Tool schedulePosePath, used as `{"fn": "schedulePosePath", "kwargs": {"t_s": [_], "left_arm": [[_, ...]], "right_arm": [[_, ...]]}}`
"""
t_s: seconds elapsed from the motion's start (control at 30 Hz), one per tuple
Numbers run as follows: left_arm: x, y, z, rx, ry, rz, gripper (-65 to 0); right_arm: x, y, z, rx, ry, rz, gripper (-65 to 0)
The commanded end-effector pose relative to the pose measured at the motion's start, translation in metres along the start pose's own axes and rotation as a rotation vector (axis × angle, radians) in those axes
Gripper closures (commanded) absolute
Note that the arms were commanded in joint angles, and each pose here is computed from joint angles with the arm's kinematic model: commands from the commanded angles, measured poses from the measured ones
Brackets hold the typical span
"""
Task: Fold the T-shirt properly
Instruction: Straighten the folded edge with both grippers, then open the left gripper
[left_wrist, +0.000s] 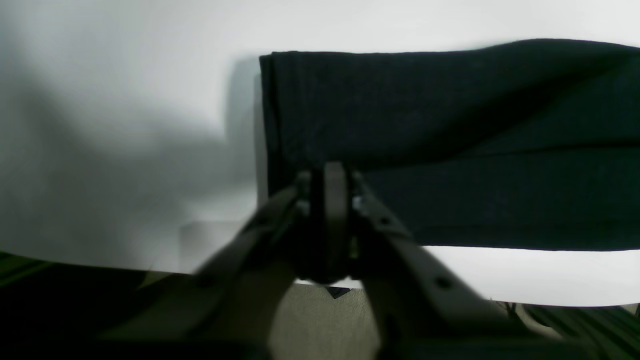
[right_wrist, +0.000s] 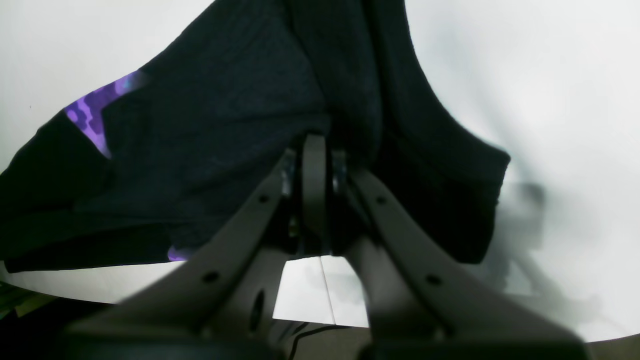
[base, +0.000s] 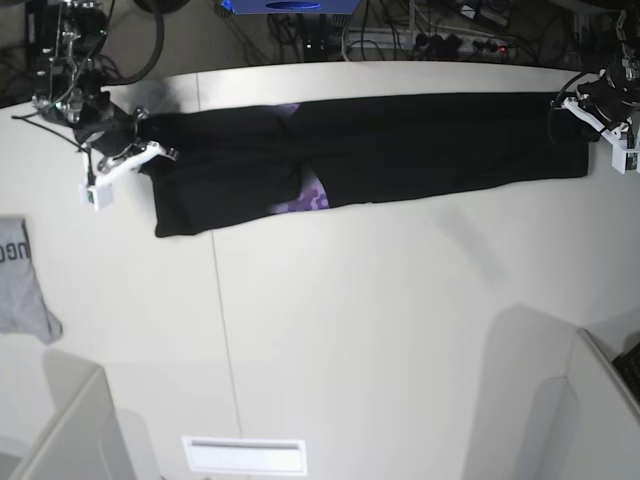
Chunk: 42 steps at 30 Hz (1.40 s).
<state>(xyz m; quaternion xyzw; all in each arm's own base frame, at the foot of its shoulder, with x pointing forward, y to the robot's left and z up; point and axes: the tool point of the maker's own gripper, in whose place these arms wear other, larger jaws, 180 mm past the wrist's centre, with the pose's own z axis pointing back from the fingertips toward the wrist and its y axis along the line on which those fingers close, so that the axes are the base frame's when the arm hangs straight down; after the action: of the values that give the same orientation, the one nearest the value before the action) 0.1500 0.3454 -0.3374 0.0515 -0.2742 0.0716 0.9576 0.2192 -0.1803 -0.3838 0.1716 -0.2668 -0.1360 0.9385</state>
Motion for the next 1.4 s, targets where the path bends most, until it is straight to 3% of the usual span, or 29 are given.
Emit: {"fn": "schedulePosePath", "kwargs": {"t_s": [0.0, 0.1, 0.23, 0.33, 0.4, 0.5, 0.53, 0.63, 0.67, 0.7, 0.8, 0.93, 1.0, 1.17, 1.27, 1.37], "left_arm": [[0.009, 0.005, 0.004, 0.018, -0.028, -0.014, -15.5], [0.010, 0.008, 0.006, 0.027, -0.032, -0.011, -31.6], [0.014, 0.024, 0.014, 0.070, -0.051, 0.007, -50.8], [0.019, 0.032, 0.019, 0.090, -0.074, 0.020, -54.0], [0.018, 0.035, 0.021, 0.099, -0.087, 0.046, -53.6], [0.016, 0.038, 0.023, 0.109, -0.096, 0.076, -45.9], [0.015, 0.038, 0.022, 0.109, -0.097, 0.081, -39.8], [0.020, 0.033, 0.018, 0.096, -0.116, 0.101, -15.5], [0.021, 0.031, 0.017, 0.092, -0.123, 0.116, -4.3], [0.022, 0.028, 0.015, 0.085, -0.133, 0.133, 0.0], [0.030, 0.019, 0.010, 0.060, -0.161, 0.158, 0.0], [0.027, -0.010, -0.017, -0.022, -0.116, 0.143, 0.0], [0.021, -0.011, -0.030, 0.001, -0.082, 0.115, 0.0], [0.001, -0.006, -0.060, 0.086, 0.003, 0.082, 0.0], [-0.011, -0.013, -0.077, 0.082, 0.057, 0.076, 0.0], [-0.007, -0.019, -0.089, 0.068, 0.066, 0.080, 0.0]], "right_arm": [[0.009, 0.000, 0.004, 0.001, -0.030, 0.019, -3.9], [0.010, -0.001, 0.005, -0.002, -0.034, 0.016, -14.9], [0.011, -0.003, 0.005, -0.009, -0.035, 0.014, -15.3], [0.010, -0.006, 0.006, -0.016, -0.041, 0.012, -15.3], [0.021, -0.012, 0.012, -0.032, -0.101, 0.000, -14.4], [0.031, -0.020, 0.018, -0.052, -0.180, -0.010, -5.4], [0.034, -0.023, 0.020, -0.059, -0.207, -0.012, -0.5], [0.036, -0.022, 0.025, -0.057, -0.250, -0.002, 0.0], [0.034, -0.014, 0.025, -0.036, -0.252, 0.012, 0.0], [0.030, 0.000, 0.021, 0.002, -0.242, 0.038, 0.0], [0.030, 0.040, 0.006, 0.122, -0.212, 0.139, 0.0], [0.036, 0.046, -0.027, 0.140, -0.123, 0.156, 0.0], [0.042, 0.042, -0.037, 0.130, -0.115, 0.141, 0.0], [0.051, 0.012, -0.060, 0.065, -0.082, 0.083, 0.0], [0.050, -0.025, -0.069, -0.009, -0.058, 0.022, 0.0], [0.051, -0.047, -0.077, -0.077, -0.074, 0.027, 0.0]]}}
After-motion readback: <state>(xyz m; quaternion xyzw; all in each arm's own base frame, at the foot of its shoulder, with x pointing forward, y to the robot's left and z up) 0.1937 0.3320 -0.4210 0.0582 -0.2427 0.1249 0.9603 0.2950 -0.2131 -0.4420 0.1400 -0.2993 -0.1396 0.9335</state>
